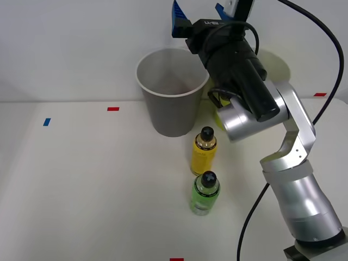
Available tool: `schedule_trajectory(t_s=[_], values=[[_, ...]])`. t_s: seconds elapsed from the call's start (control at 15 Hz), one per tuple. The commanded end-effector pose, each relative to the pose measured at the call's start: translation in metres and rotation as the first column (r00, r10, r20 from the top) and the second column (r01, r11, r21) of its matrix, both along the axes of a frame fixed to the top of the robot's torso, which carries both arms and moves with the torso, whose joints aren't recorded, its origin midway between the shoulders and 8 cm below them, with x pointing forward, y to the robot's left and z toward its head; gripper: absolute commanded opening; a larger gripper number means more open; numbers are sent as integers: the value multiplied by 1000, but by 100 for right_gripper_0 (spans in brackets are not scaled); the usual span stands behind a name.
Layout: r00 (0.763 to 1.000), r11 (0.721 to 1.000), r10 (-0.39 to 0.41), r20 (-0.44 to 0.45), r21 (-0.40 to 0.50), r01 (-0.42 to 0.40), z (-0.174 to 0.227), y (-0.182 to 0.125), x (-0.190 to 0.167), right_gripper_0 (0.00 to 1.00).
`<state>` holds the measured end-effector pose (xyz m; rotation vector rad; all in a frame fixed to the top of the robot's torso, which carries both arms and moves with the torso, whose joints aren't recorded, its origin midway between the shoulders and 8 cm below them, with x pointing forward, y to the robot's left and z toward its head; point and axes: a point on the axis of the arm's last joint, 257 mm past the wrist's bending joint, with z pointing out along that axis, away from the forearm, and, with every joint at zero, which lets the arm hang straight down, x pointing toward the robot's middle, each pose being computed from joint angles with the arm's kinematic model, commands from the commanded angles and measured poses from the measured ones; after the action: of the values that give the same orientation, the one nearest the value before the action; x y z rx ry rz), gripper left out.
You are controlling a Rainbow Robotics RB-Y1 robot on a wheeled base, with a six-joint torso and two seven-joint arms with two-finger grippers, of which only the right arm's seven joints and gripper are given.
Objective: Put cans in the gray bin, plastic bottles in the light green bin
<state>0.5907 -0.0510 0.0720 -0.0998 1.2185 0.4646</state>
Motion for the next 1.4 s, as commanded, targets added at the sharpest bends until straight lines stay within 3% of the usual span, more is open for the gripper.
schedule_trajectory(t_s=[0.07,0.47,0.87,1.13,1.4], values=[[1000,999,26,-12,35,-26,-8,-22,-19,100],[997,1000,9,-77,25,-7,-58,-73,-70,100],[984,995,-80,-157,-64,71,-107,-131,-147,100],[952,972,-189,-241,-180,148,-156,-174,-189,100],[911,954,-257,-324,-235,185,-203,-205,-222,100]])
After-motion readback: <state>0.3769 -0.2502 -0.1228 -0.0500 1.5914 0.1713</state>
